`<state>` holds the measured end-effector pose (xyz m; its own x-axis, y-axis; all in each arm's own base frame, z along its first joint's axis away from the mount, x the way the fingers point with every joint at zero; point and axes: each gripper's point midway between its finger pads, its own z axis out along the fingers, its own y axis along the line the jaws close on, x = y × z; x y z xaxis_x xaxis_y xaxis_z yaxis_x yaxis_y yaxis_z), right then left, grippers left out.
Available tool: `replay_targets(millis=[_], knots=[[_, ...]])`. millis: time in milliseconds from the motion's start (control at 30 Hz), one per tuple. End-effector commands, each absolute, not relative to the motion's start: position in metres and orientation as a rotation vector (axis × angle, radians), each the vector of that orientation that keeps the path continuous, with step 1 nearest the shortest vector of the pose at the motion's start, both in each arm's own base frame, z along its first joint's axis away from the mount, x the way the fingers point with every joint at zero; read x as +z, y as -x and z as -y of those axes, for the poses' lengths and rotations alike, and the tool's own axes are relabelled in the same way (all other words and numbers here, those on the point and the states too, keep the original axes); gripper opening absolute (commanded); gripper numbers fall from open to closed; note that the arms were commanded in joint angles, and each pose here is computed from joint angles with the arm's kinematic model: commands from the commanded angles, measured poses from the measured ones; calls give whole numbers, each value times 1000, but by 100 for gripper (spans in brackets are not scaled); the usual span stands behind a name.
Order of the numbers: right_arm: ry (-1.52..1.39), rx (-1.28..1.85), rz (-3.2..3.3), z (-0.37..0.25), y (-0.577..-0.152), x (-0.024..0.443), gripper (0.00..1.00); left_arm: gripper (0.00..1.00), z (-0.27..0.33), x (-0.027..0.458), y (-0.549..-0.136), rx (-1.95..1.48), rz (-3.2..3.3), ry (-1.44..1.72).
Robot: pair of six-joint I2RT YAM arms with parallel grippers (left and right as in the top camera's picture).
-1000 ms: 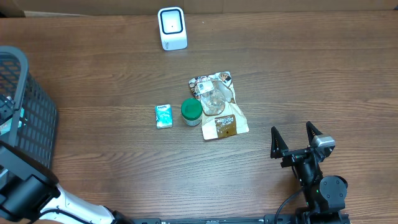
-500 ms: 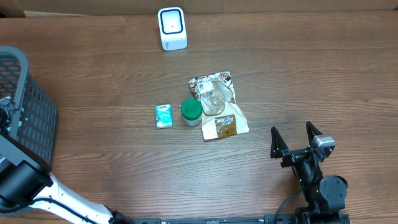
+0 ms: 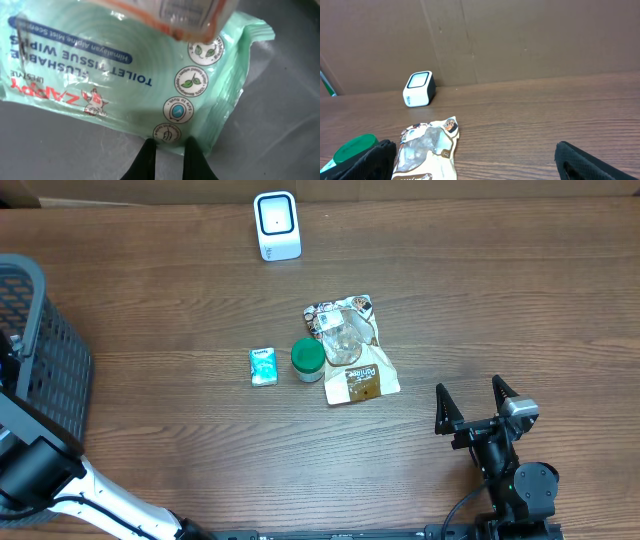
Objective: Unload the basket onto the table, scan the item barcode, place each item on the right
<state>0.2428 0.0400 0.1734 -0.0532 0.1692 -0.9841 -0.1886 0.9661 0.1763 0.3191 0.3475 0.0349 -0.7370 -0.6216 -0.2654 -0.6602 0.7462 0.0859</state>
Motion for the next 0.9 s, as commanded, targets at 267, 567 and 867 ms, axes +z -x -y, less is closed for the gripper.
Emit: replay_targets(millis=[267, 567, 867], knots=[[14, 292, -1595, -40, -243, 171, 100, 68, -368, 51, -345, 307, -2610, 959], [14, 292, -1595, -40, -243, 171, 100, 69, -367, 21, -343, 286, -2674, 935], [14, 292, -1595, -40, -243, 171, 100, 4, -356, -16, -329, 240, -2781, 965]])
